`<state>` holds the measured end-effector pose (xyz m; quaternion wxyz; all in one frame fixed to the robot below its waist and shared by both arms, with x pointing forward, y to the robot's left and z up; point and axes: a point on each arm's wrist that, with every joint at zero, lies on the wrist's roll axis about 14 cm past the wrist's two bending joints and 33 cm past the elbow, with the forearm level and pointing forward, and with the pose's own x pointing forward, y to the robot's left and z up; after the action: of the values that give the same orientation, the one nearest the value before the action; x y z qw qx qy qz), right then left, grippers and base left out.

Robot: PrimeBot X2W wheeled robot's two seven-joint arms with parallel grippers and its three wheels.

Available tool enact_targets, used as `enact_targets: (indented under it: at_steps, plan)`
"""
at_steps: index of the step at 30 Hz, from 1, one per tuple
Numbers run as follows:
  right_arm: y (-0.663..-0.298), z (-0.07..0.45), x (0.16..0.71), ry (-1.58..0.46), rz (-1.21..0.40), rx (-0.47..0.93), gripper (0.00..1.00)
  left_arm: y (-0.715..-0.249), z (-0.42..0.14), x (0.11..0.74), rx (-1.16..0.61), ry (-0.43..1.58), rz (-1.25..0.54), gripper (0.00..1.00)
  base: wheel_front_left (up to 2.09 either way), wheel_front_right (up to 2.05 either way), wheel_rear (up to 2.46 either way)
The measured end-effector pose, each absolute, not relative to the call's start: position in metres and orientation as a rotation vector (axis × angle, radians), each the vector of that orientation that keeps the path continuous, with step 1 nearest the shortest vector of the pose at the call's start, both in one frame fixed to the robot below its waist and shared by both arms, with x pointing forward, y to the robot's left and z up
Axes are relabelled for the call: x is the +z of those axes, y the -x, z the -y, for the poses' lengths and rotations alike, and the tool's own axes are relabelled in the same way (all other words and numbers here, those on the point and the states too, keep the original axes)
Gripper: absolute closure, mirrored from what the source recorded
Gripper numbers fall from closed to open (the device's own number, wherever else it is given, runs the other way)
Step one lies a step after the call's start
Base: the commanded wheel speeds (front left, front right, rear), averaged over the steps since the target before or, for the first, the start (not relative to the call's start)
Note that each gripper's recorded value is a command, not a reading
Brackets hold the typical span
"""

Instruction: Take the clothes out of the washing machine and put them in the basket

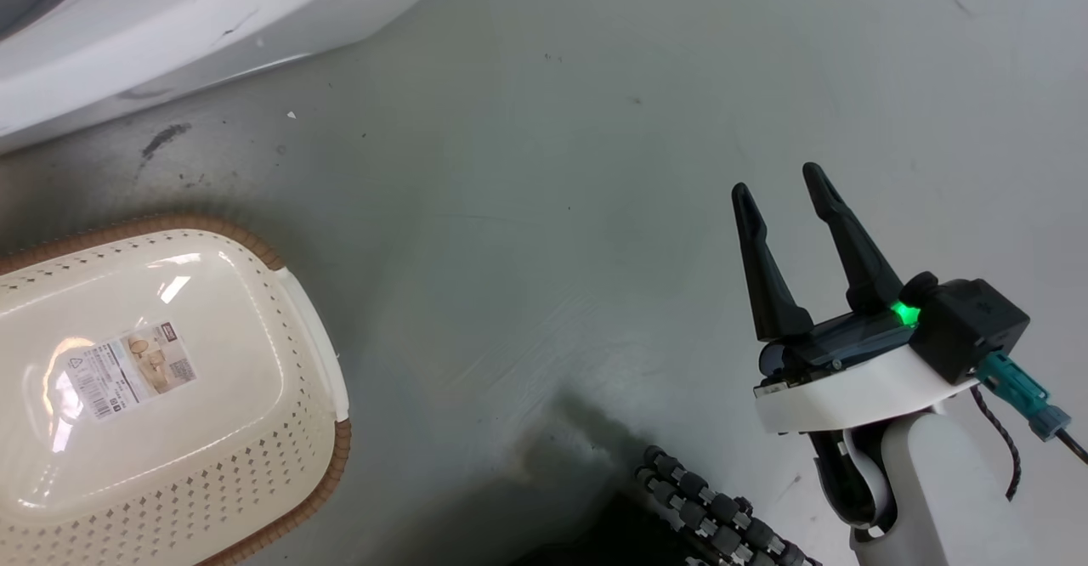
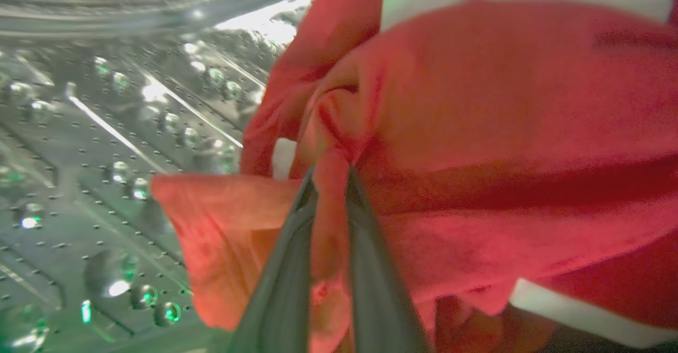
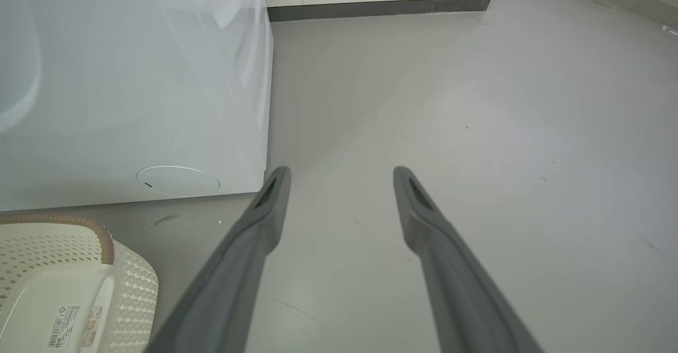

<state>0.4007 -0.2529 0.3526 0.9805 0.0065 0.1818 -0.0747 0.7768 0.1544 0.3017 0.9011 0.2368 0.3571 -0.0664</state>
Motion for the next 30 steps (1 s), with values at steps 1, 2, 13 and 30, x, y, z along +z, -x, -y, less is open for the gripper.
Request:
enact_targets:
  at_steps: [1,2,13,30]
  plan:
    - [-0.401,0.254,0.354,-0.010,-0.361,-0.153,0.00,-0.777,-0.155,0.306,-0.133,-0.487,-0.717,1.00,0.00,0.00,0.00]
    - [-0.401,0.255,0.356,-0.009,-0.357,-0.155,0.00,-0.779,-0.154,0.312,-0.126,-0.483,-0.685,1.00,0.00,0.00,0.00]
    - [-0.407,0.256,0.380,0.005,-0.285,-0.149,0.00,-0.780,-0.152,0.374,-0.099,-0.395,-0.383,1.00,0.00,0.00,0.00]
    - [-0.401,0.249,0.446,0.042,-0.110,-0.120,0.00,-0.699,-0.130,0.400,-0.142,-0.123,-0.235,1.00,0.00,0.00,0.00]
